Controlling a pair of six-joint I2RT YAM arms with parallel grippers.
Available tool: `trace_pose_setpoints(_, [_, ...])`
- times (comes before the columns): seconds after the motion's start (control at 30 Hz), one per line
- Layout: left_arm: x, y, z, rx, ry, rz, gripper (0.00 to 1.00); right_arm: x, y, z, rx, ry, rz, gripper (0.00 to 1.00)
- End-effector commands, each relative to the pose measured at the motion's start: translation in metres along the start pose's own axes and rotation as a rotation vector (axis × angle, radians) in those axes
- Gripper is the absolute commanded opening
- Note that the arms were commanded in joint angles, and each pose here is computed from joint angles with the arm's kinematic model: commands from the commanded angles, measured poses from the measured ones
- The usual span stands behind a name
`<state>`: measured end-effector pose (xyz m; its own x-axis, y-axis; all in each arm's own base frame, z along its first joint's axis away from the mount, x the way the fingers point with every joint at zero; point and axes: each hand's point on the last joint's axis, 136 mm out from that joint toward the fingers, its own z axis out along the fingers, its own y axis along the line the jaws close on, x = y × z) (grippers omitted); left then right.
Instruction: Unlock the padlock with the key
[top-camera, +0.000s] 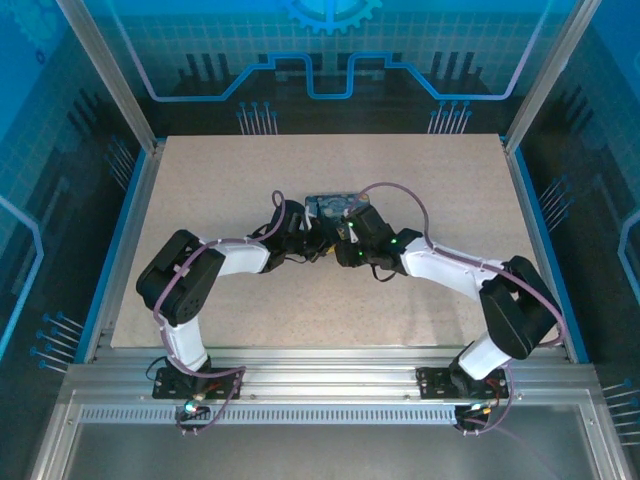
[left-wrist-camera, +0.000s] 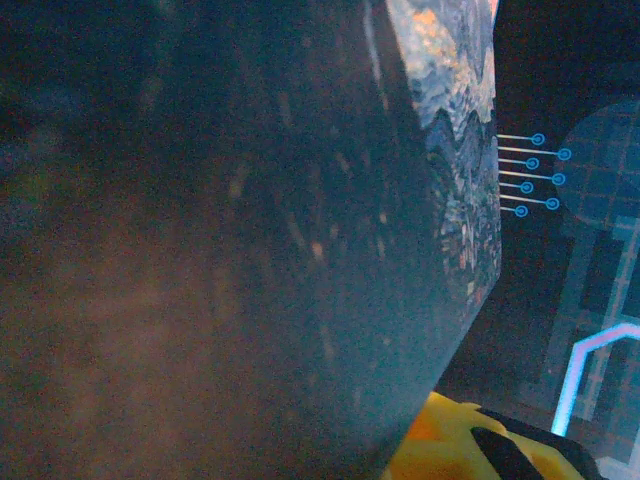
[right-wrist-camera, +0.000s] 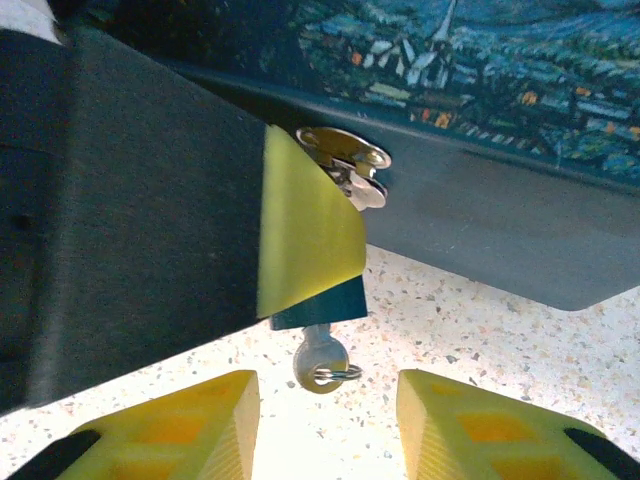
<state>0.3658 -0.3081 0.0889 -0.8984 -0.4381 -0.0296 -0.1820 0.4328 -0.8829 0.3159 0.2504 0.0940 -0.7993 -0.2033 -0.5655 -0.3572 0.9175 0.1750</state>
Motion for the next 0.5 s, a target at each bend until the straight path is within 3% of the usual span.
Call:
trace_pose_setpoints(0.0, [-0.0005,-0.0367,-0.0071,0.087,0.012,0.047,0.00,-0.0077,0.0066,0.0038,-0.001,-0.018,-0.030,0.41])
trace_pose_setpoints(0.47, [0.0007,-0.0357,-0.0063,0.089,0.018,0.042,0.00,-0.0165,0.0062,0.0098,0.022,-0.022,-0.056,0.36])
